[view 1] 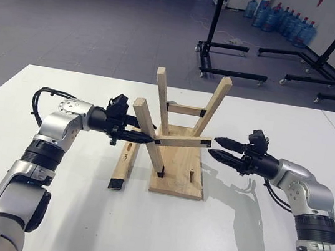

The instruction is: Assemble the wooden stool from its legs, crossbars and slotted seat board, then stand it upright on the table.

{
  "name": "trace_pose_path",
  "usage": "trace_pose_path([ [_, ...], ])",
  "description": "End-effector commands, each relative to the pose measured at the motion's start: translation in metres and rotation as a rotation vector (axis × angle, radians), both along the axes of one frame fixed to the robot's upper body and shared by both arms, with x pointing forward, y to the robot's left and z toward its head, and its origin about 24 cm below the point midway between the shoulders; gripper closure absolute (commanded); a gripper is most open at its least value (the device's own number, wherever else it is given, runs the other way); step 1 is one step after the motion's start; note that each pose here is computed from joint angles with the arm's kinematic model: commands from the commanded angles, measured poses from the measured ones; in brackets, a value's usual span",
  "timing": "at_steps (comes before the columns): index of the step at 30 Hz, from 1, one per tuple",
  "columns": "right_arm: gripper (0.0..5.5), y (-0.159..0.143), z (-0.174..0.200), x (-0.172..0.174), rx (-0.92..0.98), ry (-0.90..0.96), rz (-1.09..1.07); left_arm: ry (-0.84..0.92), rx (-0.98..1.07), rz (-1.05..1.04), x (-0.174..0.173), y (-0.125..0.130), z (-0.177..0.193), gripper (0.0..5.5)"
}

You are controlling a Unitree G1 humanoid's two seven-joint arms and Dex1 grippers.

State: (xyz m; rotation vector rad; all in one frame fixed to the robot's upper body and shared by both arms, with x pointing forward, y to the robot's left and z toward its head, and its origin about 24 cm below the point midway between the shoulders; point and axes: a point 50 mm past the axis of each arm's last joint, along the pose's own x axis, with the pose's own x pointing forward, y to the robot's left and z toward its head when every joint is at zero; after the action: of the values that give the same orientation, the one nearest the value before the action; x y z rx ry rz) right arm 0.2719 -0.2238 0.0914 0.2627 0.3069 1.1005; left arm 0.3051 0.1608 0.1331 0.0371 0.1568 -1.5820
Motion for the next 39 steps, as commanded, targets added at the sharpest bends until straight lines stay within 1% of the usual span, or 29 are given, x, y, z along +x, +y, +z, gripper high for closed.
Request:
trace_pose_path([
  [1,1.32,0.008,-0.004,-0.006,0.002,0.02,0.02,-0.03,0.093,0.043,0.002,0.001,-0.001,3.47],
  [6,1.32,0.017,-0.014,-0.014,-0.113,0.005,0.091,-0.073,0.108,0.033,-0.007,-0.008,0.003,3.47],
  [11,1.32,0.045,-0.031,-0.005,-0.212,-0.014,0.169,-0.037,0.098,0.023,-0.015,-0.012,-0.005,3.47],
  [14,1.32,0.058,-0.044,0.002,-0.302,0.021,0.199,-0.017,0.092,0.023,-0.016,-0.014,-0.01,3.47],
  [17,1.32,0.053,-0.056,0.003,-0.427,0.068,0.244,-0.017,0.11,0.02,-0.018,-0.018,-0.015,3.47],
  [19,1.32,0.046,-0.06,0.003,-0.466,0.089,0.258,-0.026,0.128,0.025,-0.021,-0.019,-0.019,3.47],
  [23,1.32,0.038,-0.063,-0.001,-0.475,0.117,0.257,0.002,0.166,0.025,-0.032,-0.021,-0.036,3.47],
  [29,1.32,0.037,-0.065,-0.001,-0.449,0.131,0.229,0.081,0.213,0.02,-0.049,-0.028,-0.073,3.47],
  [33,1.32,0.036,-0.064,-0.001,-0.441,0.137,0.222,0.141,0.185,-0.017,-0.061,-0.035,-0.085,3.47],
  [39,1.32,0.038,-0.065,-0.002,-0.43,0.139,0.218,0.212,0.166,0.042,-0.065,-0.026,-0.097,3.47],
])
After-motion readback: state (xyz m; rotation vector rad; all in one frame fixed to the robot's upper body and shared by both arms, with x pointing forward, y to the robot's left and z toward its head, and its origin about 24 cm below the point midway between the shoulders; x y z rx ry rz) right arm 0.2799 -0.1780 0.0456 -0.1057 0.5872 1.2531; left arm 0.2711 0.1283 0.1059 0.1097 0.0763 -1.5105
